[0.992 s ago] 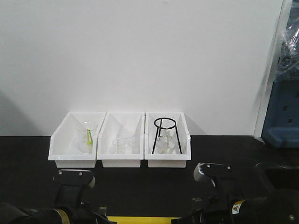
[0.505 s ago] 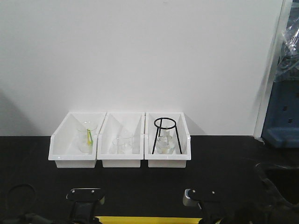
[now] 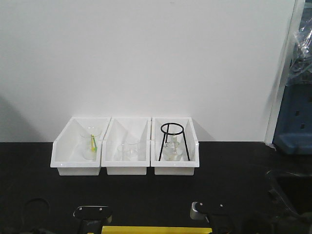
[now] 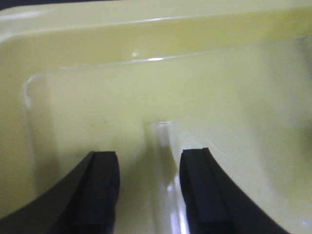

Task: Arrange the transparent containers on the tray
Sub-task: 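Lower both held tubes into the yellow tray and open both grippers, then raise both open grippers away from the yellow tray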

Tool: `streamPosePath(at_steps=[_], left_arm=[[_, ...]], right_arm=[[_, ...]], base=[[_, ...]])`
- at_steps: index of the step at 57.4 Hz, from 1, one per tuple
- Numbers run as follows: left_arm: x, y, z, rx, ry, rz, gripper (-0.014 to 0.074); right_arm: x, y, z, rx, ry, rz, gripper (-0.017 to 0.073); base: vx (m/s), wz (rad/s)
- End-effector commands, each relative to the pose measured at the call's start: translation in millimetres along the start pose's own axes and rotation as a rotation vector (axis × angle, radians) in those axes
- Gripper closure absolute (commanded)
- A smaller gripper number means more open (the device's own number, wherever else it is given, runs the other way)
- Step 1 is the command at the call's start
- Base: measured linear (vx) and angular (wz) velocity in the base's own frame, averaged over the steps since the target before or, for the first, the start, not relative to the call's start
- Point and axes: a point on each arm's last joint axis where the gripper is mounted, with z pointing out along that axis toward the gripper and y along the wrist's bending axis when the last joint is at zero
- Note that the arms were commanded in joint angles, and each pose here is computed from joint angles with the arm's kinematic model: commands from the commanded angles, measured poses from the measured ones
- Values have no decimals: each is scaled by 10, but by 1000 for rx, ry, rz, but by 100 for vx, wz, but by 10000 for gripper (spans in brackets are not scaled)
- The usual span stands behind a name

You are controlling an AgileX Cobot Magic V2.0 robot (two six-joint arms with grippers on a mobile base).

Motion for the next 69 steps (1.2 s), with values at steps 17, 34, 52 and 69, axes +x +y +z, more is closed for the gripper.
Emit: streamPosePath(at_steps=[17,34,52,69], left_arm=[[-377,-236,-879,151,-304,38,202],[-423,-269,-2124,213,-696,296,372],[-74,-97,-2782,271,-881,305,603],[-10,-64,-2891,278,-905,303,602]], right_arm=[[-240,185,-827,-75,-285,-127,62],[-5,276,-2258,-55,-750,-414,315],[366,255,-2905,-98,-959,-430,566],[382,257,-2909,-107,-950,-425,572]], base=[[0,0],[0,0],[0,0],[0,0]])
